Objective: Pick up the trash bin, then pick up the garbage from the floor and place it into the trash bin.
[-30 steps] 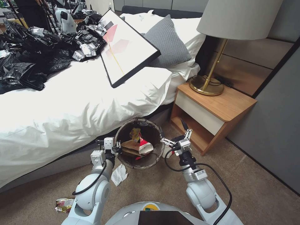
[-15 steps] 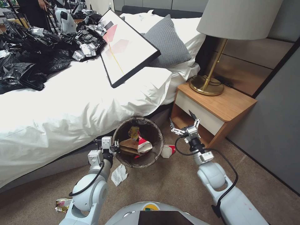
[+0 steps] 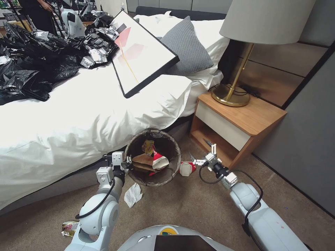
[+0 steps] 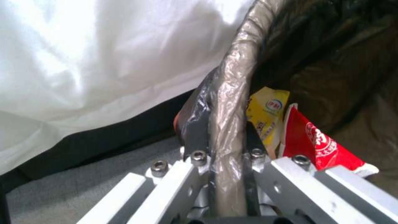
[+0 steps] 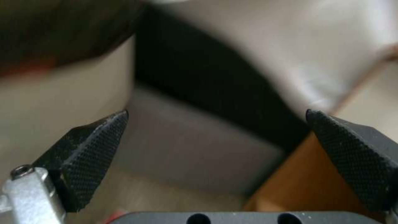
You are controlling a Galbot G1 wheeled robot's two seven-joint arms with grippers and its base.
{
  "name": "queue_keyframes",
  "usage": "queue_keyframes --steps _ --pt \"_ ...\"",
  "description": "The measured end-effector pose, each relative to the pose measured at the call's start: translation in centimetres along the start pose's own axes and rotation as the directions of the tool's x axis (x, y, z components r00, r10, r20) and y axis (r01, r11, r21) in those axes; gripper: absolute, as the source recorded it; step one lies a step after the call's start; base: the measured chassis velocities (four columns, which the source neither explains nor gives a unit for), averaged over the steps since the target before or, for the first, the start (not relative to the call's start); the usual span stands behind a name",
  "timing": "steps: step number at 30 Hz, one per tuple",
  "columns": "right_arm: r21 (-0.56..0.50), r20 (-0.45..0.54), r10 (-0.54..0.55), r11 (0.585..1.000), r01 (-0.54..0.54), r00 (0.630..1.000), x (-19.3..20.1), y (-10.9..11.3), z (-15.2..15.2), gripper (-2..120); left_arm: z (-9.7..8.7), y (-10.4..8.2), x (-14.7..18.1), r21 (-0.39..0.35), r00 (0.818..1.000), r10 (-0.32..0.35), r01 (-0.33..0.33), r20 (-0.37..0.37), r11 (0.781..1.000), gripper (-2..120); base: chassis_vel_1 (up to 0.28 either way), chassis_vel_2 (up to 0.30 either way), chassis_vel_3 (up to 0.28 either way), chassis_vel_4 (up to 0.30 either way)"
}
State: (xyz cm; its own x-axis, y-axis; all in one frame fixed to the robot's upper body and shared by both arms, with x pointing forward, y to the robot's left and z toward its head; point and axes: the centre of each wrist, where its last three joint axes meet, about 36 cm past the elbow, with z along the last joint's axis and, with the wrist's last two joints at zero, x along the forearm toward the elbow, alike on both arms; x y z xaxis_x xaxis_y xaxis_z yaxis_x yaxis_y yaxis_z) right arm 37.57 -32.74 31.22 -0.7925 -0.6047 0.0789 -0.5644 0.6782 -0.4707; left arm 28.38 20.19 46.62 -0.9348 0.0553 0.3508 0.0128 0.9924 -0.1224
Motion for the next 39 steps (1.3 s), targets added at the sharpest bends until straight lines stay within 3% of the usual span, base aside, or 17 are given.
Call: queue_keyframes --steps 6,17,22,26,39 --pt "0.055 -0.093 -0.177 0.982 0.182 0.98 -1.3 -1.5 3.4 100 0.0 -0.2 0.0 0.004 1.0 0.0 0.0 0.002 1.0 0 0.0 0.0 0.0 0.0" --pt "0.017 -0.213 -0.345 0.934 0.356 0.914 -4.4 -2.4 8.0 100 0.2 -0.2 -0.1 0.004 1.0 -0.002 0.002 -0.003 1.0 0 0.0 0.0 0.0 0.0" --pt "-0.001 -0.24 -0.384 0.919 0.395 0.892 -5.4 -2.7 8.8 100 0.4 -0.3 -0.3 0.004 1.0 -0.004 0.004 -0.005 1.0 0 0.0 0.0 0.0 0.0" --pt "-0.028 -0.291 -0.437 0.893 0.449 0.851 -6.5 -3.2 10.7 100 0.5 -0.4 -0.3 0.004 1.0 -0.004 0.004 -0.007 1.0 0 0.0 0.0 0.0 0.0" --pt "-0.046 -0.347 -0.43 0.895 0.443 0.833 -8.6 -4.5 13.0 100 0.6 -0.4 -0.2 0.003 1.0 -0.006 0.006 -0.008 1.0 0 0.0 0.0 0.0 0.0"
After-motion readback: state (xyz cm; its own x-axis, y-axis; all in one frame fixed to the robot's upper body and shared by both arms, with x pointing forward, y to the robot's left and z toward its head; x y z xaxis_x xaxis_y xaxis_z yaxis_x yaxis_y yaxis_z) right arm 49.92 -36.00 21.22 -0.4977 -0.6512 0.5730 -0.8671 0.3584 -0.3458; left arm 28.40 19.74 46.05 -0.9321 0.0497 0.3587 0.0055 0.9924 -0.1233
